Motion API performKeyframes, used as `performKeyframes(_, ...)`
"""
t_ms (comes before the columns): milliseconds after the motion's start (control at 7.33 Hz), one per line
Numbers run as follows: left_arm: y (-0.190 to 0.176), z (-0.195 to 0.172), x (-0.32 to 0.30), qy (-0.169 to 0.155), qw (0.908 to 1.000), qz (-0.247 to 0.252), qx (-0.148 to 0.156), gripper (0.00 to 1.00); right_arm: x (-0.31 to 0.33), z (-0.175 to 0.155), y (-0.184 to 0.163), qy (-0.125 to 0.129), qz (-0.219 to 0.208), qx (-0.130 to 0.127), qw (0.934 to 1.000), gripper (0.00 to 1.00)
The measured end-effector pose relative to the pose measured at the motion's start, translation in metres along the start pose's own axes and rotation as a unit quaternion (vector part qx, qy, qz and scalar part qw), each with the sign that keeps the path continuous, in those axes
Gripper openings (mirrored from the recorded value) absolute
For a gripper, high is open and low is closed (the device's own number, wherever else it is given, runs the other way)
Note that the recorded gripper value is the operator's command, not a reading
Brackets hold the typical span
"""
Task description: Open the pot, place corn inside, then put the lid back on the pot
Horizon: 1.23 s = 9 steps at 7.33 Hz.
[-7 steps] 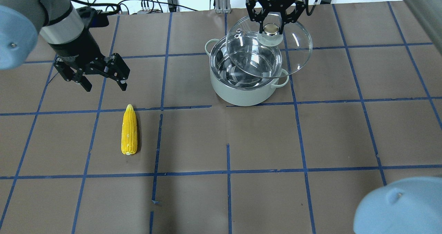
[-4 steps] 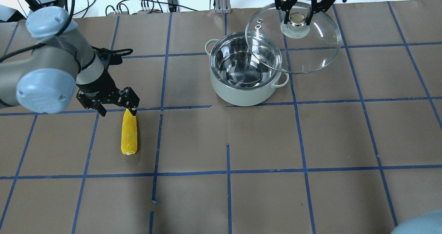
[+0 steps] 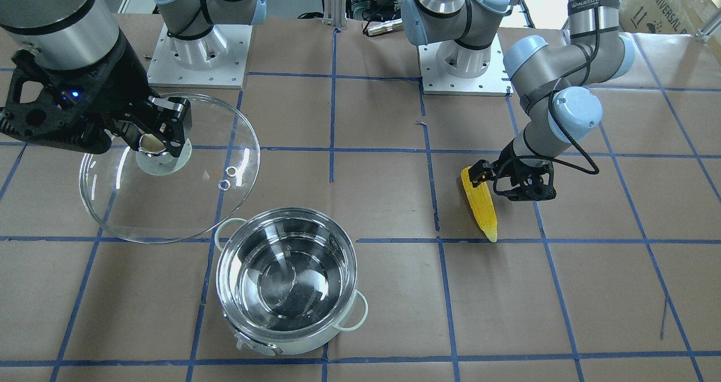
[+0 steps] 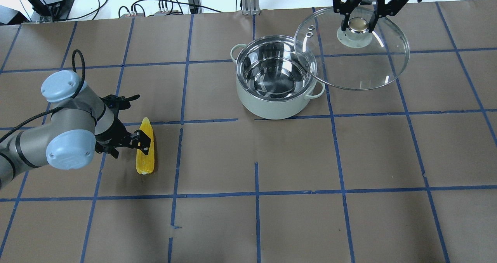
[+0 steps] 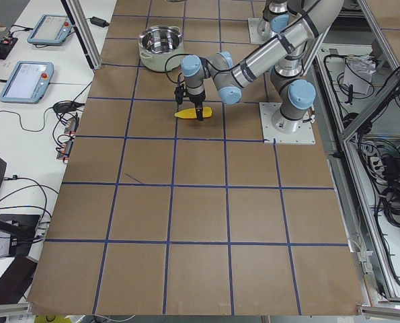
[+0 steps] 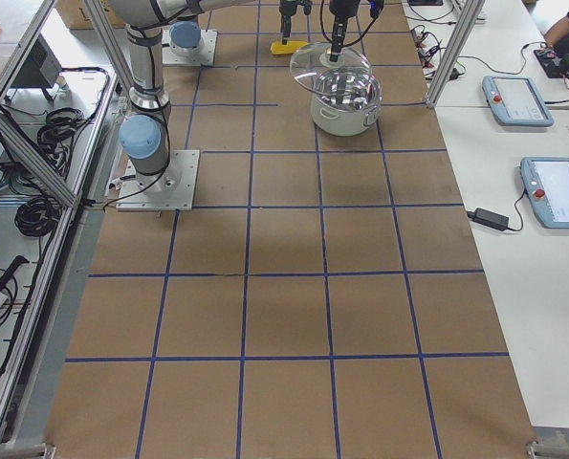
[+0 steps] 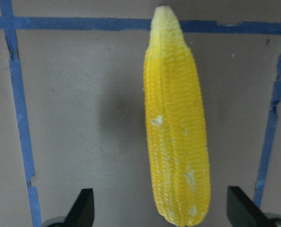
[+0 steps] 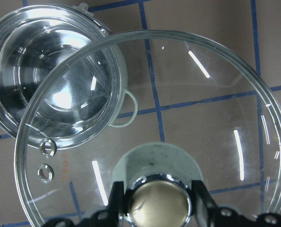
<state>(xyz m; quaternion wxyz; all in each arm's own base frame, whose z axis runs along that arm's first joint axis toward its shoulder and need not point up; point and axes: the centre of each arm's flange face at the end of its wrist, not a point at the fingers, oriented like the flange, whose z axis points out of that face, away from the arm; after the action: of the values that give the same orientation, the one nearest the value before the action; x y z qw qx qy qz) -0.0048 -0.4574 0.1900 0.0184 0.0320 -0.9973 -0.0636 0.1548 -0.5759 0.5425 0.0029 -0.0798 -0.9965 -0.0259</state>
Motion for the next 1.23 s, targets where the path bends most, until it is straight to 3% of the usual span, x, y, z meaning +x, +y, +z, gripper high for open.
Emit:
performKeyframes(409, -0.005, 0.01, 0.022, -0.007, 0.9996, 0.009, 0.024, 0.99, 0.019, -0.001, -0.004, 0.001, -0.009, -0.005, 0.9999, 0.38)
performKeyframes(545, -0.005, 0.01, 0.023, -0.007, 0.9996, 0.01, 0.025, 0.9, 0.031, 0.0, -0.007, 0.001, -0.01, -0.009, 0.9999, 0.38)
performKeyframes(818, -0.007, 0.011, 0.021, -0.007, 0.9996, 0.015, 0.024, 0.21, 0.041, 0.0, -0.005, 0.0, -0.01, -0.012, 0.9999, 0.39)
performKeyframes(955, -0.009, 0.01, 0.022, -0.008, 0.9995, 0.019, 0.025, 0.05, 0.042, 0.001, -0.004, -0.001, -0.01, -0.013, 0.9999, 0.39)
performKeyframes(1227, -0.01, 0.002, 0.025, -0.009, 0.9992, 0.024, 0.031, 0.03, 0.042, 0.001, -0.003, -0.003, -0.01, -0.014, 0.9999, 0.39)
